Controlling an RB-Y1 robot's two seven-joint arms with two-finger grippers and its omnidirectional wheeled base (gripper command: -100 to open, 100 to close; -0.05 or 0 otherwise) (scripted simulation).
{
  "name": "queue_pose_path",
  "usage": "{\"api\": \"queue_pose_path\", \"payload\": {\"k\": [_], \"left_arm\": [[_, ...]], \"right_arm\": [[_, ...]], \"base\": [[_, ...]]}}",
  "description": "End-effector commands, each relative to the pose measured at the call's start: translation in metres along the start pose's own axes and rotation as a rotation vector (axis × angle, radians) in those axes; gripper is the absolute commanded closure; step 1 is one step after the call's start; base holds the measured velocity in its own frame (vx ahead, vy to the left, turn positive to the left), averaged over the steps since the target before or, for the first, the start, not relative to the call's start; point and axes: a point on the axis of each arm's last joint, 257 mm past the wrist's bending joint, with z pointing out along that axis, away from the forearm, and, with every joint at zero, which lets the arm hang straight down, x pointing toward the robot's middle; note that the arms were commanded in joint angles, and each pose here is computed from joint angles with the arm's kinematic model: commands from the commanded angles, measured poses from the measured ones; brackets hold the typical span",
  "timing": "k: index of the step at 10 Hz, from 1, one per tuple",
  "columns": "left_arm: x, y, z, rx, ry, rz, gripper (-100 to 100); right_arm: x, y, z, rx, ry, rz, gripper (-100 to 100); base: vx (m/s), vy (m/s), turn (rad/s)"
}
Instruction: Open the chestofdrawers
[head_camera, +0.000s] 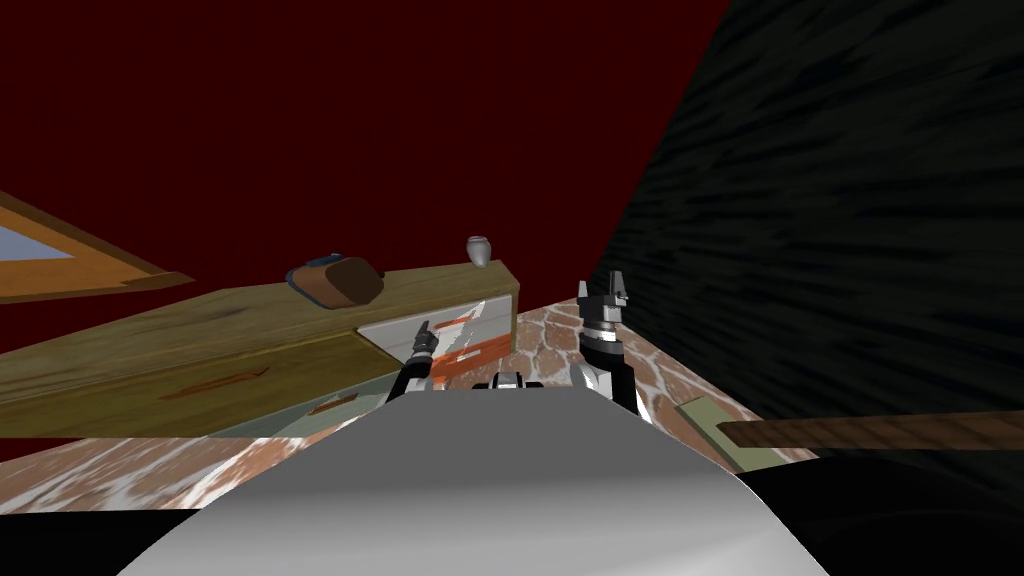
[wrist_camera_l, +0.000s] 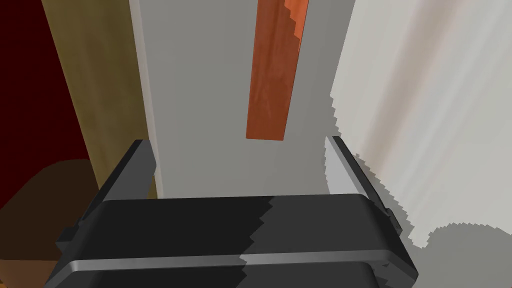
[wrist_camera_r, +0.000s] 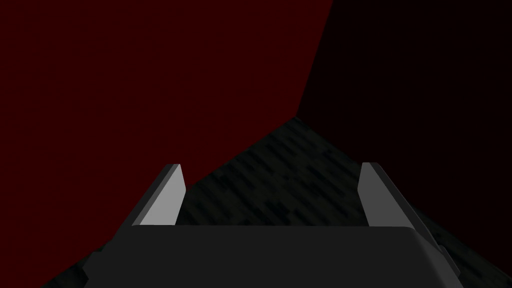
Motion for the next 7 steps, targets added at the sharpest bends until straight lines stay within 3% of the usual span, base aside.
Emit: {"api": "queue_pose_path", "payload": {"k": [1,4,6,7], "left_arm": [[0.011,0.006,-0.003,-0.008,-0.019,-0.055,-100],[0.023,0.012,-0.007,-0.015,-0.038,-0.111,-100],[0.022,0.012,-0.006,-0.015,-0.035,-0.103,-100],[0.022,0.012,-0.006,-0.015,-0.035,-0.103,100]], "right_arm": [[0.0,0.0,0.0,0.0,0.0,0.0,0],[0.0,0.0,0.0,0.0,0.0,0.0,0],[0.0,0.0,0.0,0.0,0.0,0.0,0],[0.0,0.0,0.0,0.0,0.0,0.0,0]], "base": [[0.036,0.002,0.0],[0.001,-0.002,0.0],[0.0,0.0,0.0],[0.0,0.0,0.0]]}}
